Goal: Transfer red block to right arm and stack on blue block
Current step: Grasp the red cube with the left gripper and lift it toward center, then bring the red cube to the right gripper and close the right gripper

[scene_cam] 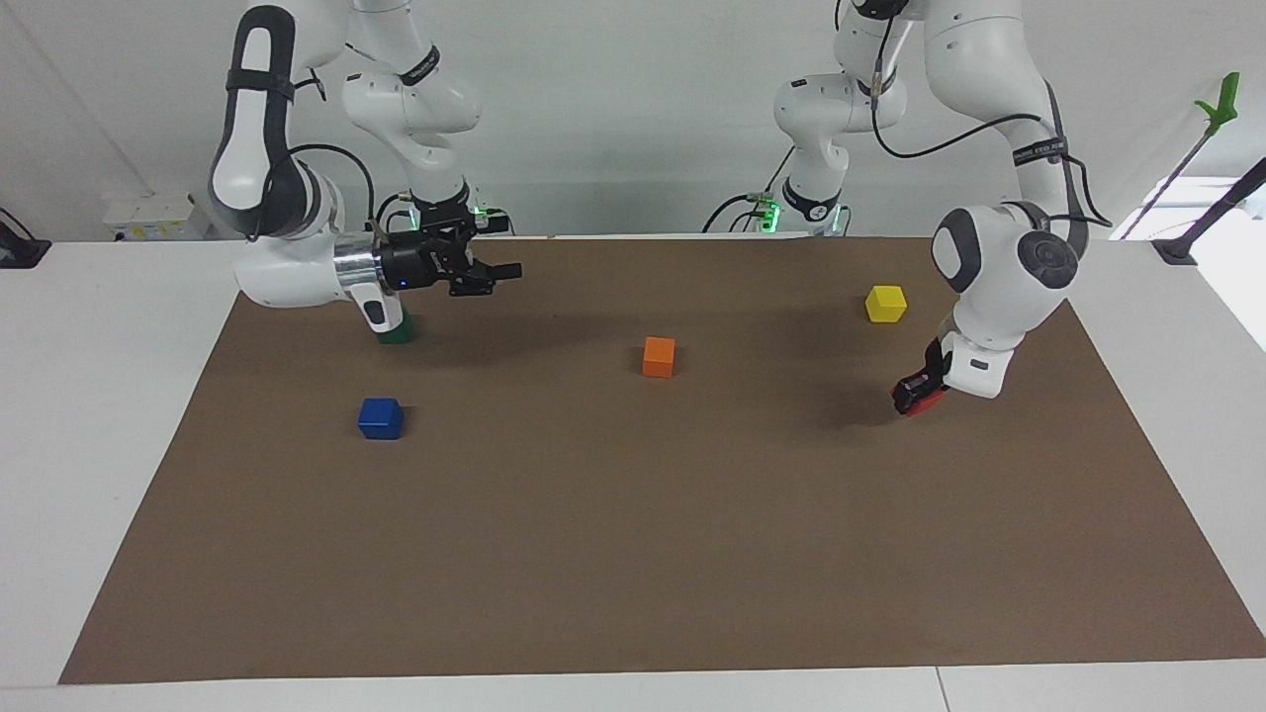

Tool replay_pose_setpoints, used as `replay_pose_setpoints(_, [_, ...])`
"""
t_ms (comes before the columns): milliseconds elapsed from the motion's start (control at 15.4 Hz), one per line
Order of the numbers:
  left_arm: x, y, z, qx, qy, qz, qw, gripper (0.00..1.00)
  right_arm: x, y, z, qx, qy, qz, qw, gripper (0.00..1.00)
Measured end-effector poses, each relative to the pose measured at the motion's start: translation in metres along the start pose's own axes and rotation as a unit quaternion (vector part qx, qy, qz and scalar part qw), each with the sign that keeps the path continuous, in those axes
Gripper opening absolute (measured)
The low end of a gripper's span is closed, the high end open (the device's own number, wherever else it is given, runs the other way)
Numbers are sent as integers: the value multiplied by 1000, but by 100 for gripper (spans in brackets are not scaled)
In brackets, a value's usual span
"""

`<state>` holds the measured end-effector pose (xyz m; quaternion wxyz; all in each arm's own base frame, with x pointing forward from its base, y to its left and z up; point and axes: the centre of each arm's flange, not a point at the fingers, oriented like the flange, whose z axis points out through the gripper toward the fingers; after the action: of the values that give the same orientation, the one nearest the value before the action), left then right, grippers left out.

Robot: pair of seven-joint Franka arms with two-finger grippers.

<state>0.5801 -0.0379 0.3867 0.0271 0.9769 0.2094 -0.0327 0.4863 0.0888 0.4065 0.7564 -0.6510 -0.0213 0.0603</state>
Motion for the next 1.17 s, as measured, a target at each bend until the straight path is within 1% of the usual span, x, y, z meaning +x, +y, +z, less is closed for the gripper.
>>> replay_pose_setpoints(130, [-33,28,-49,-36,-26,-84,995,54,2,21,10,61,-12,1,998,100])
replay_pose_setpoints(260, [-69,44,-103,-76,-56,-178,980,54,4,37,23,119,-23,13,993,100])
replay_pose_setpoints(390, [-105,57,-150,-113,-89,-245,959,54,6,49,41,161,-26,25,986,100])
replay_pose_setpoints(455, [-125,69,-172,-127,-100,-281,946,54,7,55,51,178,-24,31,983,100])
replay_pose_setpoints(585, [-164,101,-201,-134,-113,-356,918,54,3,66,73,203,-16,44,978,100])
replay_pose_setpoints(780, [-220,157,-219,-128,-128,-453,873,54,-4,77,99,240,-8,59,969,100])
replay_pose_setpoints(846, [-235,171,-222,-132,-132,-486,854,54,-6,82,107,256,-8,64,964,100])
replay_pose_setpoints(911, [-246,183,-223,-136,-138,-514,835,54,-8,87,114,266,-9,69,962,100])
replay_pose_setpoints(1041, [-259,197,-220,-142,-161,-564,797,54,-10,96,122,283,-12,74,956,100])
replay_pose_setpoints(1106, [-262,200,-217,-144,-171,-583,781,54,-12,98,125,301,-17,74,951,100])
replay_pose_setpoints(1171, [-265,203,-213,-145,-178,-596,769,54,-14,99,131,320,-20,71,945,100])
